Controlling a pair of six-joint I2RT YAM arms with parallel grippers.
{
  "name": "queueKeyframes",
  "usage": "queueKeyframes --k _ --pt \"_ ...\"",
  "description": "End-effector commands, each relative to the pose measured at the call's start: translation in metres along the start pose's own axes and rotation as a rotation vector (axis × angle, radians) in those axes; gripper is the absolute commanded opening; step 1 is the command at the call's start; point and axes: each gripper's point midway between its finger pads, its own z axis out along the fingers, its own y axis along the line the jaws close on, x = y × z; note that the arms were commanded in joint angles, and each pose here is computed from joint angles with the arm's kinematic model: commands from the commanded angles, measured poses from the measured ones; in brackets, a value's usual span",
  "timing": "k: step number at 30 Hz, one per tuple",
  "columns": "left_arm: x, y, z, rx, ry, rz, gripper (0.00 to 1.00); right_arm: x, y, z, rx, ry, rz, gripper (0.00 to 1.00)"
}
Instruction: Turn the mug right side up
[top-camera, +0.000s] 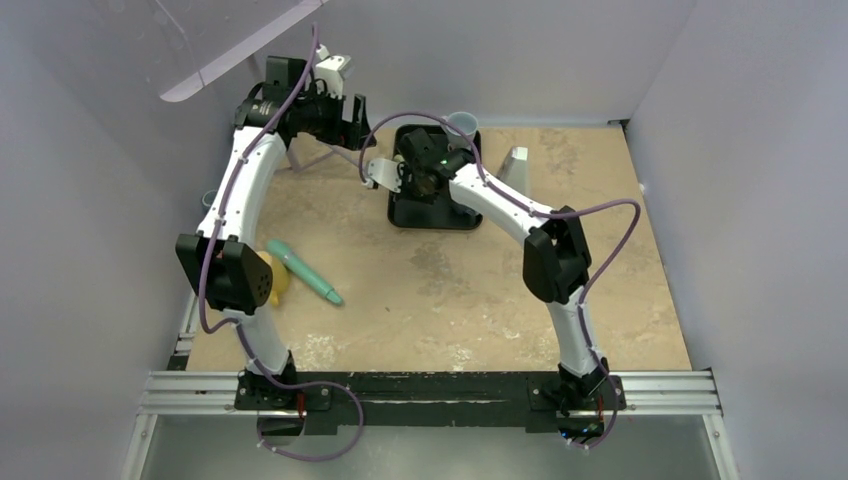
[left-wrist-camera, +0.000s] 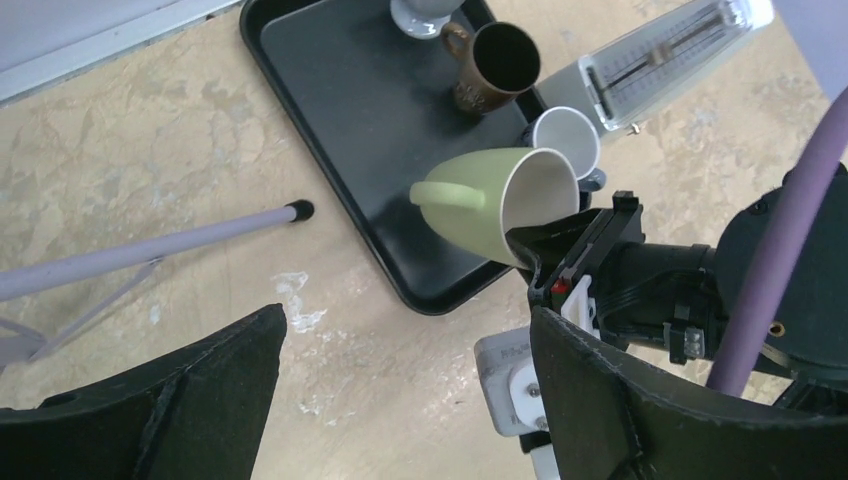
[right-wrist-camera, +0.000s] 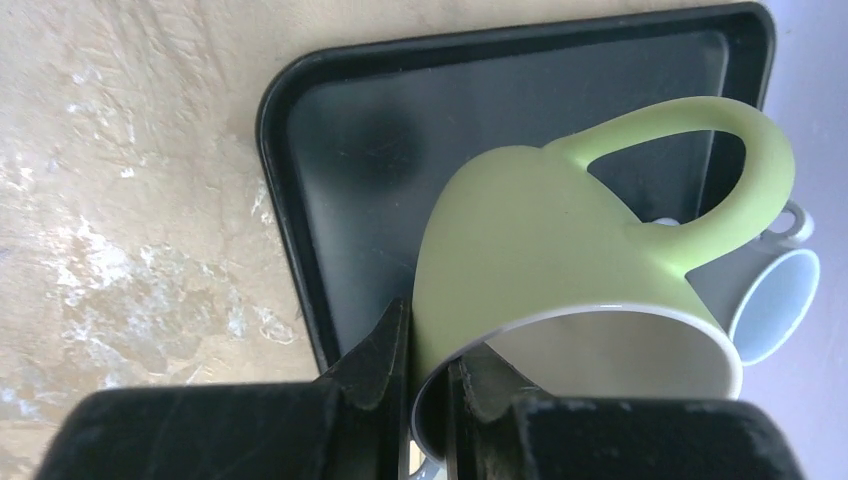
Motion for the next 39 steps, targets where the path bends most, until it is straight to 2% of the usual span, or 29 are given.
queueKeyframes --k 1,14,18,25,27,30,32,36,39 --pt "0.003 0.000 0.001 0.009 0.021 0.037 0.95 -0.002 -0.014 -0.008 0.021 0.055 -0.095 0.00" --pt "0.017 0.013 0.019 -0.006 0.071 0.024 0.94 -0.005 0.007 0.021 -0.039 0.015 -0.148 0.00" --pt "0.020 0.012 0.018 0.000 0.083 0.033 0.95 -0.003 0.011 0.025 -0.047 0.007 -0.153 0.09" --pt "0.024 0.017 0.017 -0.020 0.097 0.042 0.95 0.001 0.020 0.036 -0.079 0.016 -0.168 0.11" --pt "0.022 0.018 0.016 -0.028 0.095 0.048 0.95 0.001 0.019 0.037 -0.077 0.024 -0.168 0.17" --pt "0.021 0.020 0.017 -0.039 0.093 0.056 0.96 -0.005 0.012 0.031 -0.046 0.015 -0.159 0.32" --pt "0.020 0.024 0.018 -0.050 0.093 0.061 0.96 -0.011 0.003 0.025 -0.012 -0.004 -0.143 0.40" --pt "0.020 0.028 0.023 -0.056 0.094 0.061 0.96 -0.034 -0.019 -0.003 0.077 -0.080 -0.091 0.45" --pt "0.019 0.032 0.031 -0.060 0.095 0.049 0.97 -0.065 -0.042 -0.053 0.168 -0.220 -0.038 0.46"
